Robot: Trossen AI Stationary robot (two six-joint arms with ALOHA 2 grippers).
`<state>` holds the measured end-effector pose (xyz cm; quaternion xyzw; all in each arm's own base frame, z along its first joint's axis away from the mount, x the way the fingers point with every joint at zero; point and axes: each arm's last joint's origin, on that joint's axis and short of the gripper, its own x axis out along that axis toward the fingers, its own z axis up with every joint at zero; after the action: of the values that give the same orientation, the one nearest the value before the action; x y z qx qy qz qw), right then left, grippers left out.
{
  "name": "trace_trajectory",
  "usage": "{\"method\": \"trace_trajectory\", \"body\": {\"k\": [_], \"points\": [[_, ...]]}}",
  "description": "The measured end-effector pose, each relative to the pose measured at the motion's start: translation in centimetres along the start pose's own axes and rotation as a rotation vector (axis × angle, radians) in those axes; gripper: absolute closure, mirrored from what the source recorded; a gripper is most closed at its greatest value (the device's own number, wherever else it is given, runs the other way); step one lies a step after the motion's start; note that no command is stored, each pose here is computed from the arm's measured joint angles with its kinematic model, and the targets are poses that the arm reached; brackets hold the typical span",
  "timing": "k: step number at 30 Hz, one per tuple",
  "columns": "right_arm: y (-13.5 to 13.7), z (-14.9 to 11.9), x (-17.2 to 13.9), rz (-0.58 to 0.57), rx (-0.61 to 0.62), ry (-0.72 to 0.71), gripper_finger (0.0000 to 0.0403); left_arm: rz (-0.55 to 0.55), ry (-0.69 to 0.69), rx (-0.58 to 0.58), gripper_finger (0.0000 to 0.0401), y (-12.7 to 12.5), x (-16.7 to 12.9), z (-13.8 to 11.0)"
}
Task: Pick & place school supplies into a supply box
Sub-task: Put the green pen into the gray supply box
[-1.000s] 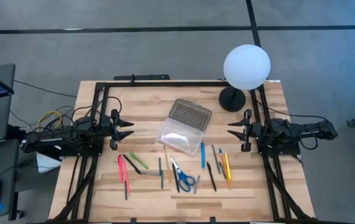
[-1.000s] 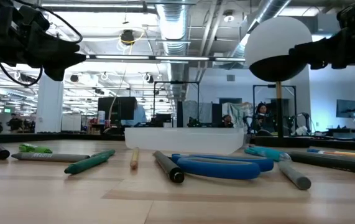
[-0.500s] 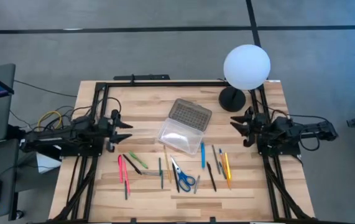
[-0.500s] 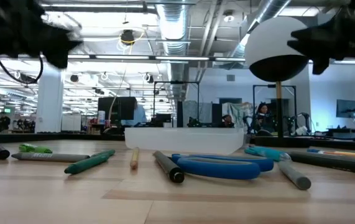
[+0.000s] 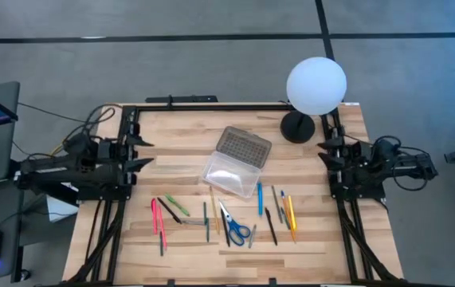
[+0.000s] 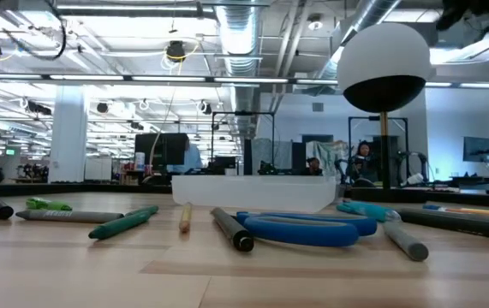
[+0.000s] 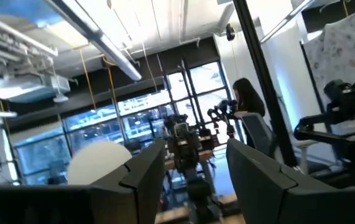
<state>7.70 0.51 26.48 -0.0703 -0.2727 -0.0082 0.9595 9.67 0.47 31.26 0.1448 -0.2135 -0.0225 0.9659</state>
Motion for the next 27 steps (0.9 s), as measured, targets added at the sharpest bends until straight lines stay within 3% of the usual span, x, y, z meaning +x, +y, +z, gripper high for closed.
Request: {"method": "trace_trajectory", "body": {"k": [3,8,18,21,27], "points": [[-0.2,1.3,1.3,0.001,-0.010,0.009,0.0282,-0.026,-0.014,0.006,0.0233,0.7,1.7,1.7],[0.1,1.7,4.8,0.075,-0.038,0.142,0.0282,-0.212,0.045,-0.012,0.0233,1.1,4.5,3.0],[1.5,0.5,12.5,0.180,-0.130,0.443,0.0282,-0.235,0.554,-0.070,0.0233,0.0,8.4,-1.0],[2.5,-0.6,13.8,0.174,-0.164,0.591,0.0282,-0.229,0.720,-0.113,0.0233,-1.2,8.5,-2.3],[5.4,-3.1,15.0,0.191,-0.218,0.742,0.0282,-0.176,0.959,-0.155,0.0233,-4.3,8.0,-3.8]]}}
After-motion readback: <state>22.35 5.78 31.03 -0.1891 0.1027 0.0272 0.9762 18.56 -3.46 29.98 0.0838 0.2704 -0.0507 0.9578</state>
